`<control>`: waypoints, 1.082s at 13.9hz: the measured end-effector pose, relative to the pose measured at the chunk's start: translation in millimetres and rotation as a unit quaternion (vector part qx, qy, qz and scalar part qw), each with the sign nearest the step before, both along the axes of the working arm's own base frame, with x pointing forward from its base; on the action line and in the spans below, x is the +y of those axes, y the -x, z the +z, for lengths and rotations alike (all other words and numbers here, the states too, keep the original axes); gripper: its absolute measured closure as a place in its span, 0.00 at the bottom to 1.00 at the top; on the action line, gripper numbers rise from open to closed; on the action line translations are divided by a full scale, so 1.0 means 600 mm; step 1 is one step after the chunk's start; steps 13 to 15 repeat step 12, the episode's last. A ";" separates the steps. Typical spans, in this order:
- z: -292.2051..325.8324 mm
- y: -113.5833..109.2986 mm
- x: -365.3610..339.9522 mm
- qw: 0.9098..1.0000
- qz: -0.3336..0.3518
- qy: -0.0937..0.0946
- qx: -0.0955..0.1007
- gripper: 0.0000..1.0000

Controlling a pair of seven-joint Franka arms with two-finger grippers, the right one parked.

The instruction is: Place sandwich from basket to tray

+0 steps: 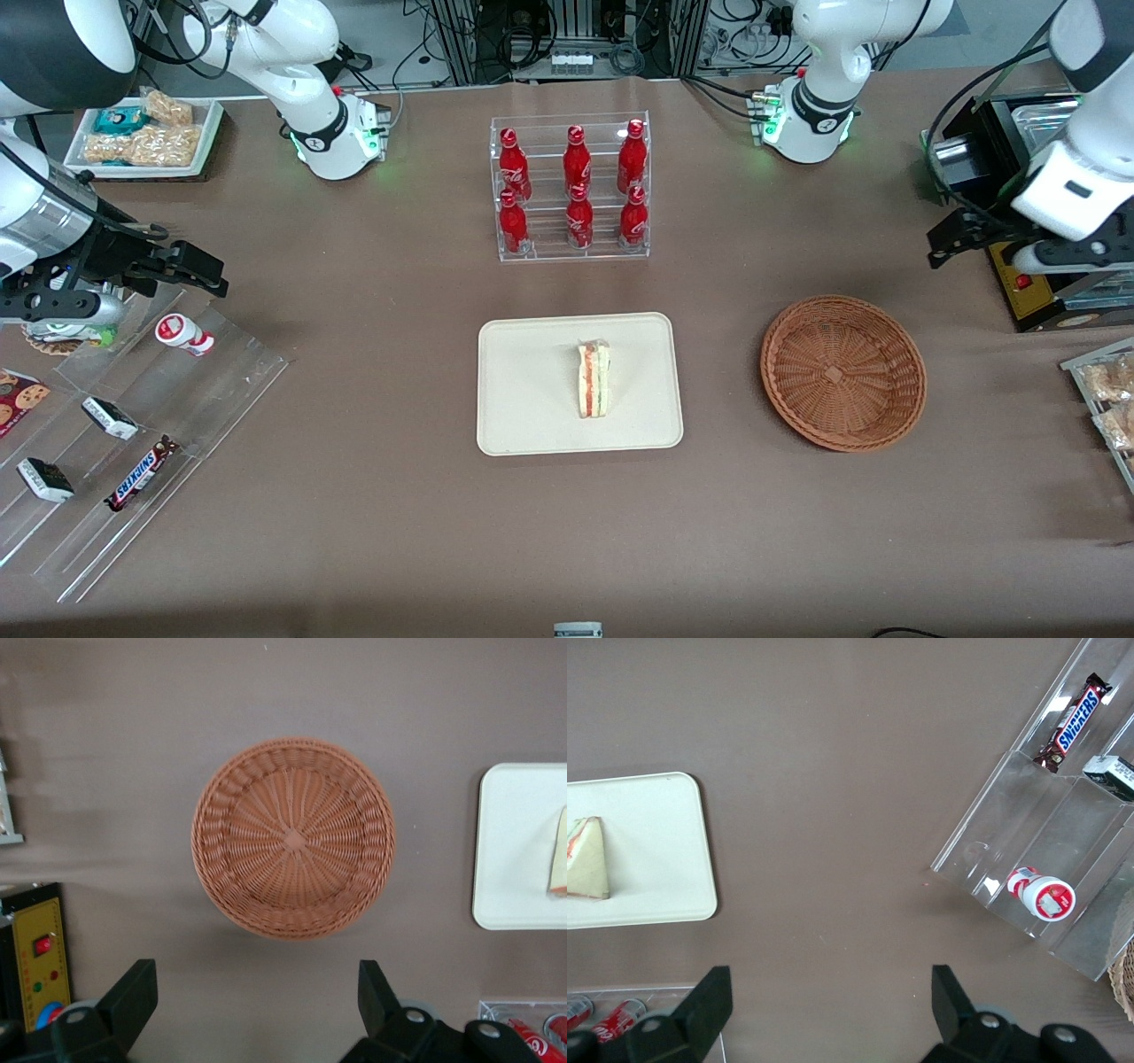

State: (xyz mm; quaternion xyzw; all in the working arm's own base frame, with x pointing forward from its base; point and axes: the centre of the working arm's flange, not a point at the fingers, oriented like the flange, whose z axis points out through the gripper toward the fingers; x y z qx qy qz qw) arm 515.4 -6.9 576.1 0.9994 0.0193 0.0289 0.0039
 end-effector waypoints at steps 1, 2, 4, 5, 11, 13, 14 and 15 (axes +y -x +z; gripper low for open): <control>0.010 -0.007 -0.003 1.000 -0.002 0.000 -0.006 0.00; 0.018 -0.016 -0.011 1.000 -0.004 0.001 -0.010 0.00; 0.020 -0.029 -0.036 1.000 -0.001 0.002 -0.010 0.00; 0.016 -0.032 -0.050 1.000 -0.002 0.002 -0.006 0.00; 0.008 -0.032 -0.022 1.000 0.017 0.000 0.013 0.00; 0.008 -0.032 -0.009 1.000 0.023 0.000 0.014 0.00; 0.008 -0.032 -0.009 1.000 0.023 0.000 0.014 0.00; 0.008 -0.032 -0.009 1.000 0.023 0.000 0.014 0.00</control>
